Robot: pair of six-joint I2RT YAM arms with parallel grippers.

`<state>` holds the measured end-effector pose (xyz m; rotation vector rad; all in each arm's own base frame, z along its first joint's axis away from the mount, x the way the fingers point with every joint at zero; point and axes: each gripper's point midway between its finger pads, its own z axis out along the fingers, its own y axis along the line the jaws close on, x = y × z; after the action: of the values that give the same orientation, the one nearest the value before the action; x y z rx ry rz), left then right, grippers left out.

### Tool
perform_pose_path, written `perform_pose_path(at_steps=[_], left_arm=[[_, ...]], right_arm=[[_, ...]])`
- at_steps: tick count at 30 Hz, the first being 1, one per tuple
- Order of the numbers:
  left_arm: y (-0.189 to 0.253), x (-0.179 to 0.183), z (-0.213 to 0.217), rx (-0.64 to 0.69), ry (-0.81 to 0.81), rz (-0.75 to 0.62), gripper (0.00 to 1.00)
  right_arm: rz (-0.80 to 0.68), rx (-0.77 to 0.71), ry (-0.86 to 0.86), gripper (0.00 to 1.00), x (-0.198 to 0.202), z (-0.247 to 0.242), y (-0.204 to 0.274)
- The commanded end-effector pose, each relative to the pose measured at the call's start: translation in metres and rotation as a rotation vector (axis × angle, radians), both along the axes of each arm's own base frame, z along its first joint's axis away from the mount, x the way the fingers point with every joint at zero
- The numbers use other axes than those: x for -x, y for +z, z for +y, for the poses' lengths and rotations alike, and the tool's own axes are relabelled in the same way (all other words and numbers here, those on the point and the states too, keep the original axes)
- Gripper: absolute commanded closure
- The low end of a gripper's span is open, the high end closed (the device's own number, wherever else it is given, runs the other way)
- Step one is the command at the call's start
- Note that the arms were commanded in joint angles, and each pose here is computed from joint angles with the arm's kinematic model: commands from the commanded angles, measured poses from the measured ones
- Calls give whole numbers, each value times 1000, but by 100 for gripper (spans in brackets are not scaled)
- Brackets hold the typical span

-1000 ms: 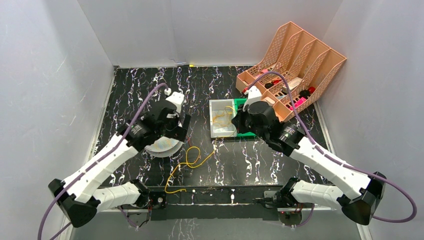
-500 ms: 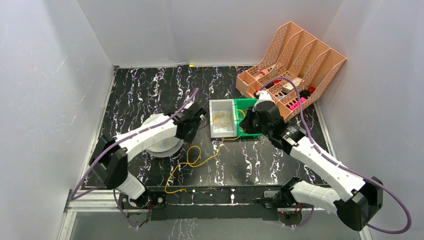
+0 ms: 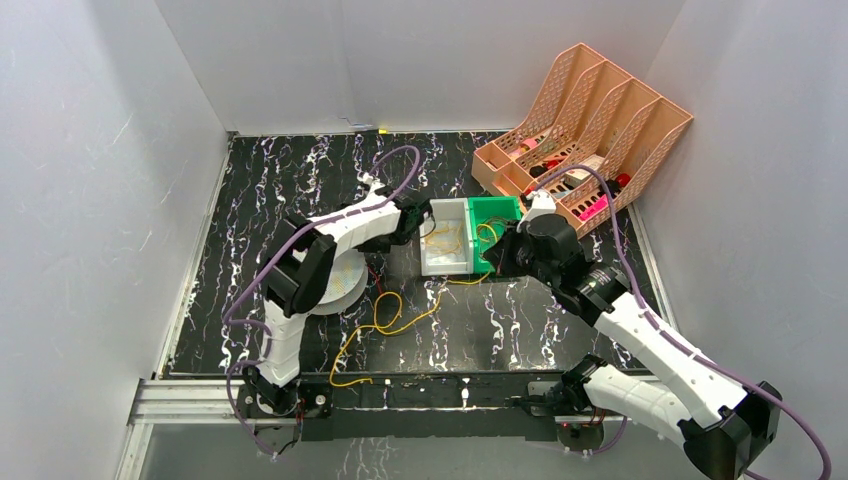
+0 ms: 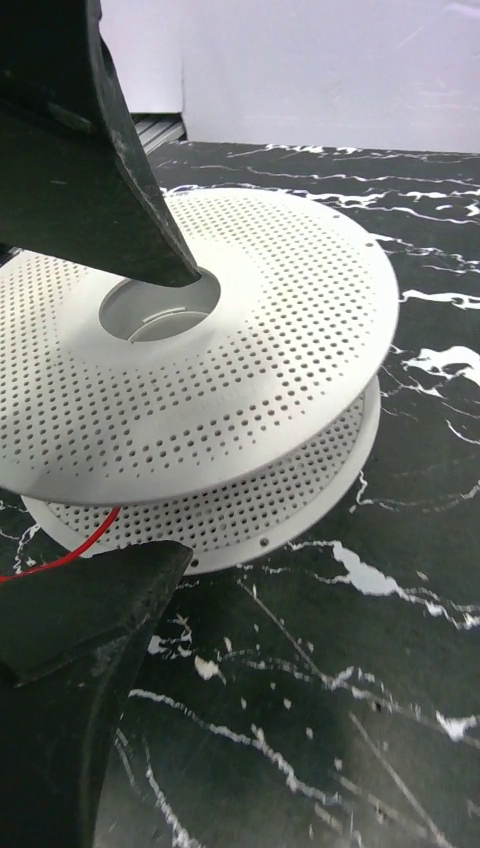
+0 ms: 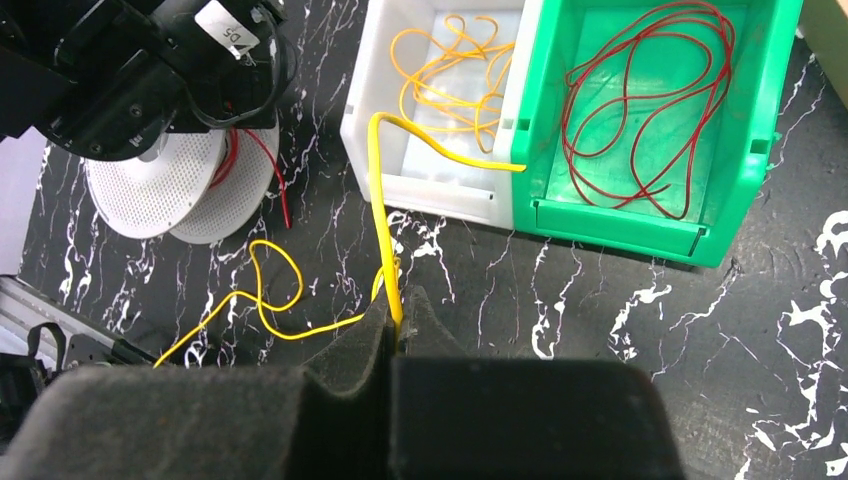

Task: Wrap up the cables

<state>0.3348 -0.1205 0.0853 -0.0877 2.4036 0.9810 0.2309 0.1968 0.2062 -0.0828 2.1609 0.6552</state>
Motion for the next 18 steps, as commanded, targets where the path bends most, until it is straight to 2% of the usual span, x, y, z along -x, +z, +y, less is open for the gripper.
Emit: perform_pose_path(at_steps=[1,7,11,18], left_arm=[[3,14,22,-23,81,-47,2],[-3,20,27,-33,76,-17,2],[1,21,24,9,48,-12,3],[18,19,15,131,-27,-60,20]], right_arm=[[-45,-42,25,100,0,4,13],[-46,-52,36,100,1,6,14],[-50,-54,38,100,1,6,16],[-44,-59,44,100,2,7,15]])
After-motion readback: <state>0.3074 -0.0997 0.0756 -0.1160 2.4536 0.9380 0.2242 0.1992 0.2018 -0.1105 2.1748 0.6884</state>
